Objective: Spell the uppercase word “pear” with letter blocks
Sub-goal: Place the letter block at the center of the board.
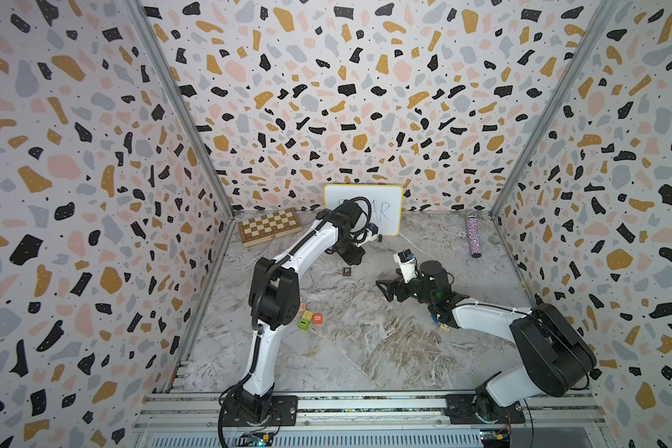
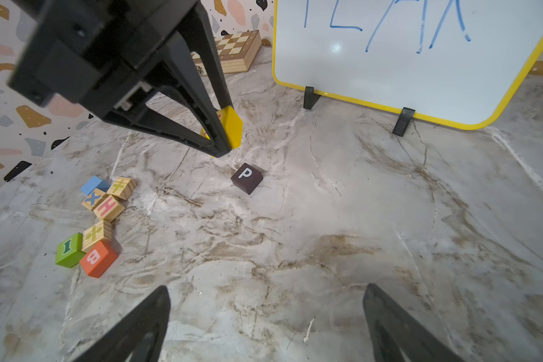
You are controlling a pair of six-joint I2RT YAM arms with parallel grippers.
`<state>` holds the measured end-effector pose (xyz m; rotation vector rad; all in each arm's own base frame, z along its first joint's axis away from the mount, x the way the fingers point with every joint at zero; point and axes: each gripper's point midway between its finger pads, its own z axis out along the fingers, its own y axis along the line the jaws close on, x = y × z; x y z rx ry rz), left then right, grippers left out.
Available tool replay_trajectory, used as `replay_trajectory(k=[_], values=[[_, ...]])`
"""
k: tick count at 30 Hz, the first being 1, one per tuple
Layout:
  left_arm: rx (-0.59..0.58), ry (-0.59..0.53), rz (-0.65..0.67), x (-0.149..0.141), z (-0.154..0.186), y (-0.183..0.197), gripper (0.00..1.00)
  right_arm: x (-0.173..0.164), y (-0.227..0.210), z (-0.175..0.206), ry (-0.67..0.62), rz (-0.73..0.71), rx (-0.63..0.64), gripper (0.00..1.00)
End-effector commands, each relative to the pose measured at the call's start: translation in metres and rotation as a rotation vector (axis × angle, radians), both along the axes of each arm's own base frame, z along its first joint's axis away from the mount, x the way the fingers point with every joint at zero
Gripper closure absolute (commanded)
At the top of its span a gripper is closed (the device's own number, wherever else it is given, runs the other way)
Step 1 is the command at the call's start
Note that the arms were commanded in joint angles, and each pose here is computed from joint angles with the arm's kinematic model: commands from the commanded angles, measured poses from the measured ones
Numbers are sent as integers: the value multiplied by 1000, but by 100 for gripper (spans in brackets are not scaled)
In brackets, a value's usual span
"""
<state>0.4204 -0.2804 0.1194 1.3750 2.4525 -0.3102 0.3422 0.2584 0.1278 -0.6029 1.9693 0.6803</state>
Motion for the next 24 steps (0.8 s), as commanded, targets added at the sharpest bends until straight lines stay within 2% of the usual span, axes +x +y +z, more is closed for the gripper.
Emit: replay_trajectory(k=[1, 6, 12, 24], values=[[-4, -5, -185, -7, 0, -9, 82, 2, -1, 4, -20, -3, 3, 4], [5, -1, -332, -5, -19, -17, 81, 1, -1, 3, -25, 1, 3, 4], [25, 16, -423, -1, -37, -22, 79, 1, 0, -4, -14, 4, 0, 4], [26, 5, -511, -2, -47, -24, 79, -6, -2, -1, -34, 0, 10, 4]])
